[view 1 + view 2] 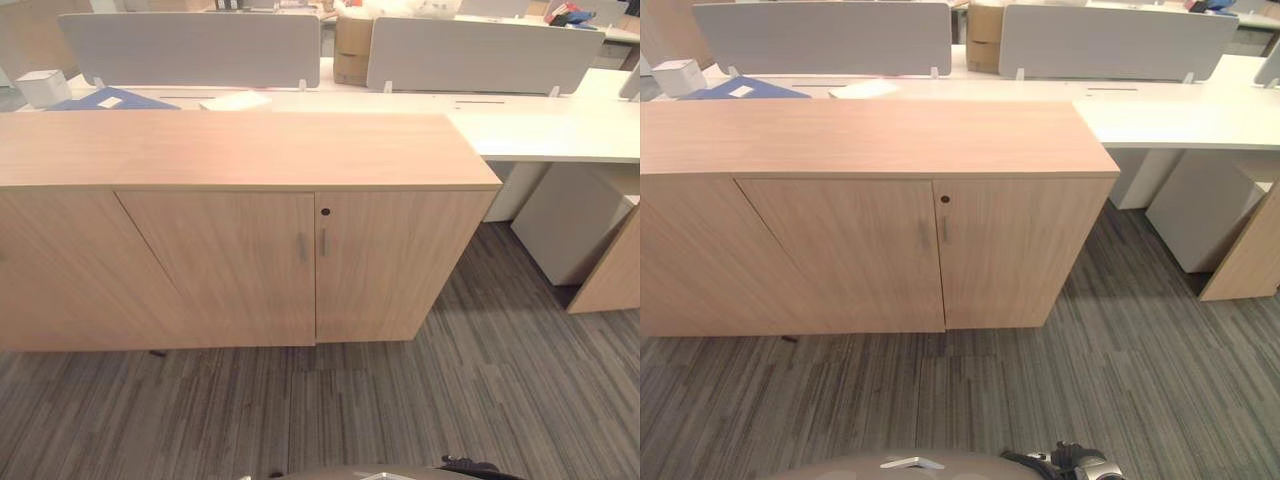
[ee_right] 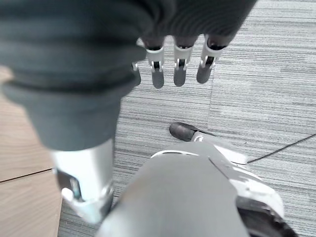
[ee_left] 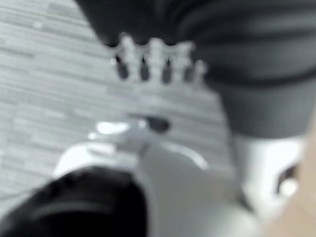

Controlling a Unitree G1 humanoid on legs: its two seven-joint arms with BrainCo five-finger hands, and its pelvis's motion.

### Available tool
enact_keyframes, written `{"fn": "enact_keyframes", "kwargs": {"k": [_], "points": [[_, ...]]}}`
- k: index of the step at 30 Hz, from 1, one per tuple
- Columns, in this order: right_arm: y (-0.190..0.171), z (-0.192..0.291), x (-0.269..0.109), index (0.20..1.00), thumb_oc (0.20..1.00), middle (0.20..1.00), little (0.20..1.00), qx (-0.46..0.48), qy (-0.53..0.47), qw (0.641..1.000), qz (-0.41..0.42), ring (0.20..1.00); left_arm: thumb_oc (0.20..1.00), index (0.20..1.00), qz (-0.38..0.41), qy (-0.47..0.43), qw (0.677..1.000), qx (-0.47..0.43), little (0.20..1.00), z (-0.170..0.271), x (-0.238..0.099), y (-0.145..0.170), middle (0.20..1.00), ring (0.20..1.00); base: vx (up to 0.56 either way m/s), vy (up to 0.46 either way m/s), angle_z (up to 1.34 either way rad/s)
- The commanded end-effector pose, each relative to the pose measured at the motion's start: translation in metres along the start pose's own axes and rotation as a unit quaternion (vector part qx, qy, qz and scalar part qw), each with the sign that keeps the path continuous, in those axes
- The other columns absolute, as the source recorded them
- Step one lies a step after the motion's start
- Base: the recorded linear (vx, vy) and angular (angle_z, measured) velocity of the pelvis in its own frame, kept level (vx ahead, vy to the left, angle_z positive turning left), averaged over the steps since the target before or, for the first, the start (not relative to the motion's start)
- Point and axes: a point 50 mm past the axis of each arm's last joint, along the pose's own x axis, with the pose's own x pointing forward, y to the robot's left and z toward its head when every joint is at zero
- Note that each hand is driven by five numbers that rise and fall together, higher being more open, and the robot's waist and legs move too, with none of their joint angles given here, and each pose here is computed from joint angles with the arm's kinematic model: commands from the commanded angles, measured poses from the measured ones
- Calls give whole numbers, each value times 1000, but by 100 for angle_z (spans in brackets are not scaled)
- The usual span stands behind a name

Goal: Put the empty folder in the office cabinet

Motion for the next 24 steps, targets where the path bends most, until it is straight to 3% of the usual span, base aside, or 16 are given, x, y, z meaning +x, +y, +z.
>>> {"fn": "enact_keyframes", "kwargs": {"k": [1,24], "points": [[-14,29,-4,1000,1000,1000,1000,-17,-32,999,-19,1000,1000,1000,-10,-6,999,32,1000,16,3,-12,1000,1000,0,0,0],[-14,32,-4,1000,1000,1000,1000,-23,-35,999,-21,1000,1000,1000,-13,-15,999,40,1000,18,3,-14,1000,1000,0,0,0]]}}
